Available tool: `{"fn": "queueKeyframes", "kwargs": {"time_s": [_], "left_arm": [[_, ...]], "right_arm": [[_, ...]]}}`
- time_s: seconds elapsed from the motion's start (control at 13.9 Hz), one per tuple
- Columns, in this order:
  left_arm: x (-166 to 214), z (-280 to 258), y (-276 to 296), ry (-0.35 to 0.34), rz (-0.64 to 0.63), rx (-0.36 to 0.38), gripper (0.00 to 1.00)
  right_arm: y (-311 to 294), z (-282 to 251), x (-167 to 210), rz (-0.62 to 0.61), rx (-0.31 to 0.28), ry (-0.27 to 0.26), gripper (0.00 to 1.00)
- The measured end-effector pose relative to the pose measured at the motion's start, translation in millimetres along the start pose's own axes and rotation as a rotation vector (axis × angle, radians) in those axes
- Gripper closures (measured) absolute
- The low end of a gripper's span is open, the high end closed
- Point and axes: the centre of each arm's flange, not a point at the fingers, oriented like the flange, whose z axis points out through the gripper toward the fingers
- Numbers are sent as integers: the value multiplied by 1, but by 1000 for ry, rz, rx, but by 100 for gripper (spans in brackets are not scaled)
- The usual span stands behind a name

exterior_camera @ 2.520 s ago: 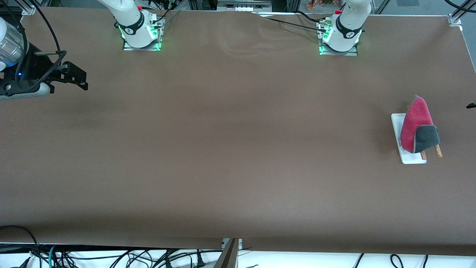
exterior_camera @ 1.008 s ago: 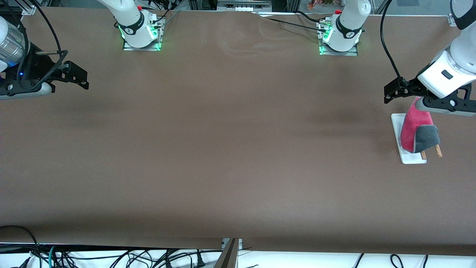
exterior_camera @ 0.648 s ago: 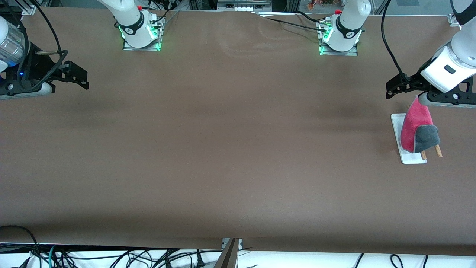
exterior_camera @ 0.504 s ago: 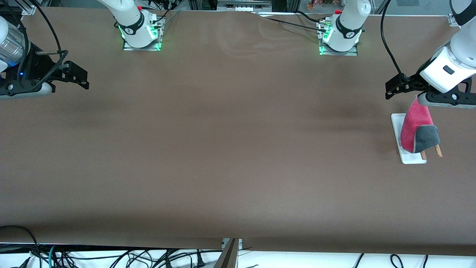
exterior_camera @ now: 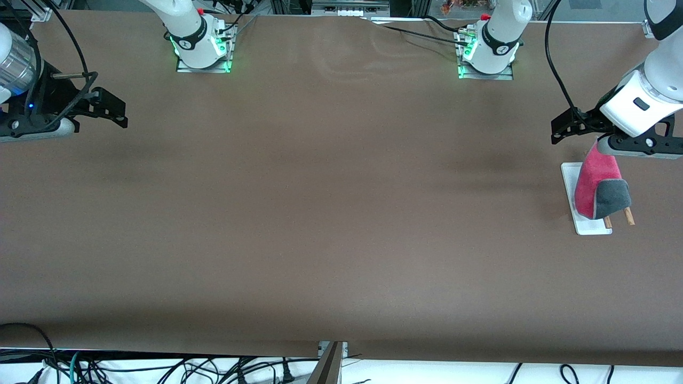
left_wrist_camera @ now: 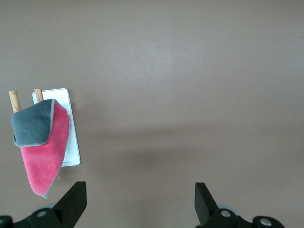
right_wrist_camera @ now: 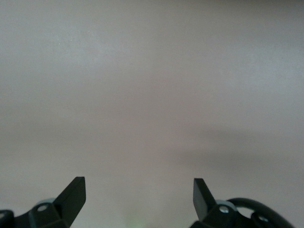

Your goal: Pass towel and hang on rack

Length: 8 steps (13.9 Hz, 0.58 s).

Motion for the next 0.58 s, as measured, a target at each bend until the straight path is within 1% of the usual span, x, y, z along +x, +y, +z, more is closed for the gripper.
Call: {"fn": "queueKeyframes", "kwargs": {"time_s": [0.58], "left_arm": [[2,1,-1,-6,-8,0,0]], "right_arm": [[0,0,0,0,0,0,0]]}}
